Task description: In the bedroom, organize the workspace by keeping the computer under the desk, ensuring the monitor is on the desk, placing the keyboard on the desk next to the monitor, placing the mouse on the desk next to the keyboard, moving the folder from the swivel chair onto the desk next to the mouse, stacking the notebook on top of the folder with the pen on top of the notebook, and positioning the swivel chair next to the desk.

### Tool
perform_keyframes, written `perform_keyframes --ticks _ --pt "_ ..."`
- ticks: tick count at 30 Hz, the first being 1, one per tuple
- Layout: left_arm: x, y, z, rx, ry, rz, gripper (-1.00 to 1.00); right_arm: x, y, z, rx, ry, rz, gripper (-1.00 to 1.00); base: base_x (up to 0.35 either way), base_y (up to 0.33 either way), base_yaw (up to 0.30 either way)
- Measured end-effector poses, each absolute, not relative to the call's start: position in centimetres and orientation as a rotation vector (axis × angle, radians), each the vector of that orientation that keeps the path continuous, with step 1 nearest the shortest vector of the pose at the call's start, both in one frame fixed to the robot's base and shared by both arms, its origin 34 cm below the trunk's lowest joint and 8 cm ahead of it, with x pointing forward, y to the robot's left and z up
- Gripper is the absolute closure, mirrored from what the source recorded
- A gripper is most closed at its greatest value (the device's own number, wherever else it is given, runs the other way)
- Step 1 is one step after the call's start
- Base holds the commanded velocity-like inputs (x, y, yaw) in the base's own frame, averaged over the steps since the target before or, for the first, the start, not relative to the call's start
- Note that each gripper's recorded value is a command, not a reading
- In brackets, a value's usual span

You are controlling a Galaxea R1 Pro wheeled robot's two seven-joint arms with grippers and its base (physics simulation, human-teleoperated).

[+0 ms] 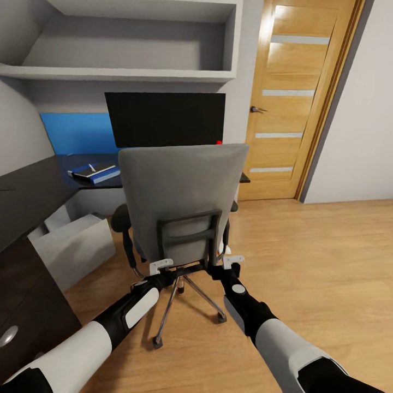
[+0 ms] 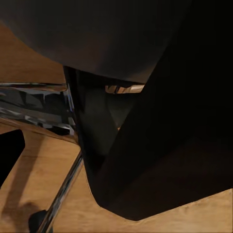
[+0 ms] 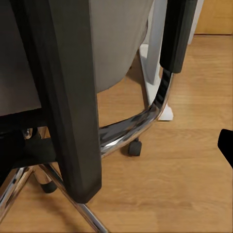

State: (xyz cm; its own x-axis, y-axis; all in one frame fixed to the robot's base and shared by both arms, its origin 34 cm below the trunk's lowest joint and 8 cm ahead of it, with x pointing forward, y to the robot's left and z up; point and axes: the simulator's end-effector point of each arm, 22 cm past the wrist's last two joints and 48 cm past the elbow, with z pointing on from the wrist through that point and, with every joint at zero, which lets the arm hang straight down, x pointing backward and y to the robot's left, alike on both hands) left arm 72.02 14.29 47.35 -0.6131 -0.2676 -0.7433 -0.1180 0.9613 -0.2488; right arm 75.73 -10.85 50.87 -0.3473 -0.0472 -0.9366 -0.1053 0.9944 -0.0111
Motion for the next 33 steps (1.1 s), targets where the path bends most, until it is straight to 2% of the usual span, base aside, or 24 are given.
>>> perform_keyframes --ticks 10,14,33 --pt "71.99 14.26 47.29 -0.271 2.235 -0.221 -1.00 75.68 -10.81 50.75 -0.112 1.928 0.060 -1.00 0.316 0.042 0.000" --pt "72.05 14.37 47.31 -0.268 2.234 -0.216 -1.00 75.76 -10.96 50.79 -0.108 1.927 0.058 -1.00 0.067 0.003 0.000" --pt "72.08 14.50 47.23 -0.273 2.236 -0.215 -1.00 75.75 -10.83 50.73 -0.110 1.928 0.061 -1.00 -0.308 0.000 0.000"
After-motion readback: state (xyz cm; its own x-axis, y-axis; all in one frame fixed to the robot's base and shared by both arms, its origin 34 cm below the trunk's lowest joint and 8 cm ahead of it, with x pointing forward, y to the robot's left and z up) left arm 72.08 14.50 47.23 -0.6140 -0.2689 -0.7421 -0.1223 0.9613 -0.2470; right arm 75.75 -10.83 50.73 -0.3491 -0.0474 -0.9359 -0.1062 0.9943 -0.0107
